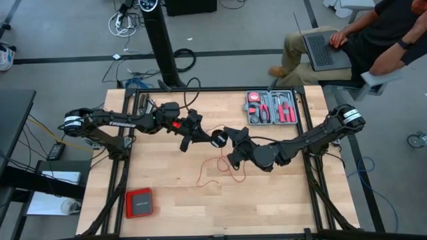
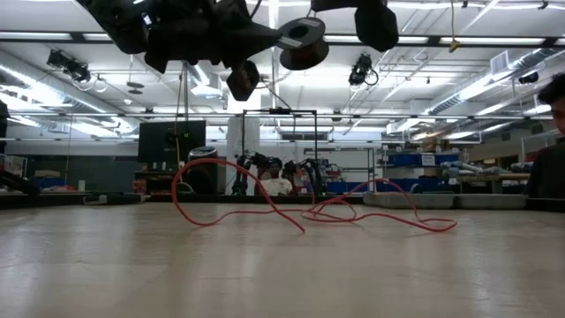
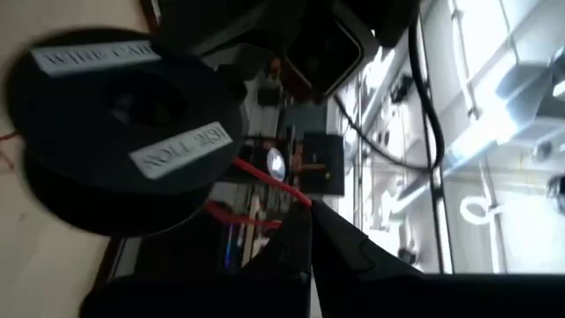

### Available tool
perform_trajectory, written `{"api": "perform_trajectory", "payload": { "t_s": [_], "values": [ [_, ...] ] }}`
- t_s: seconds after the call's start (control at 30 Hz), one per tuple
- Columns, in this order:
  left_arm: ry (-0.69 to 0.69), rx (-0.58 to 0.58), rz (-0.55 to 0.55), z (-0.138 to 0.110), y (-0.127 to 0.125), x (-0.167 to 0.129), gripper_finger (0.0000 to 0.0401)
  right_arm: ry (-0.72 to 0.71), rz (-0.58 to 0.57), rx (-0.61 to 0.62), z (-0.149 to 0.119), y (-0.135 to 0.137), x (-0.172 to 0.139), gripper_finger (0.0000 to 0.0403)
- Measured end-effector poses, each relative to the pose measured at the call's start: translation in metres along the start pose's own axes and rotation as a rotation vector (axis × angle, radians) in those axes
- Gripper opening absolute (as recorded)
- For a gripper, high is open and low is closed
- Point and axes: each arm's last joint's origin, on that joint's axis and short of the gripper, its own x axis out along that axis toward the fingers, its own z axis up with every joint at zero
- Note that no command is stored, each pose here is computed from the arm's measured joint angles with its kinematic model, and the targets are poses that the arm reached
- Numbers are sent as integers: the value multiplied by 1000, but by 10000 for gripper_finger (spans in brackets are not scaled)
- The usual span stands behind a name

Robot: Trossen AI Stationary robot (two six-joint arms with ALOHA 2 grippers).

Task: Coil cords
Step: Coil the red cable wire onto the black spool

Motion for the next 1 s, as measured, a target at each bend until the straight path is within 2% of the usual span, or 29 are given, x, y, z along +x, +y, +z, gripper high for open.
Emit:
{"api": "perform_trajectory", "payload": {
  "t_s": [0.23, 0.33, 0.53, 0.87, 1.0],
  "values": [
    [-22, 43, 79, 0, 3, 0, 0, 37, 36, 106, 0, 9, -4, 0],
    [-15, 68, 90, -1, 3, 0, 0, 91, 47, 133, -3, 15, -5, 0],
    [-16, 152, 120, -1, 4, 0, 0, 101, 90, 208, -6, 27, -7, 1],
    [-7, 456, 140, -3, -2, 4, 0, 51, 192, 373, -8, 38, -9, 1],
    [3, 604, 128, -6, -9, 8, 0, 23, 244, 483, -9, 40, -6, 1]
  ]
}}
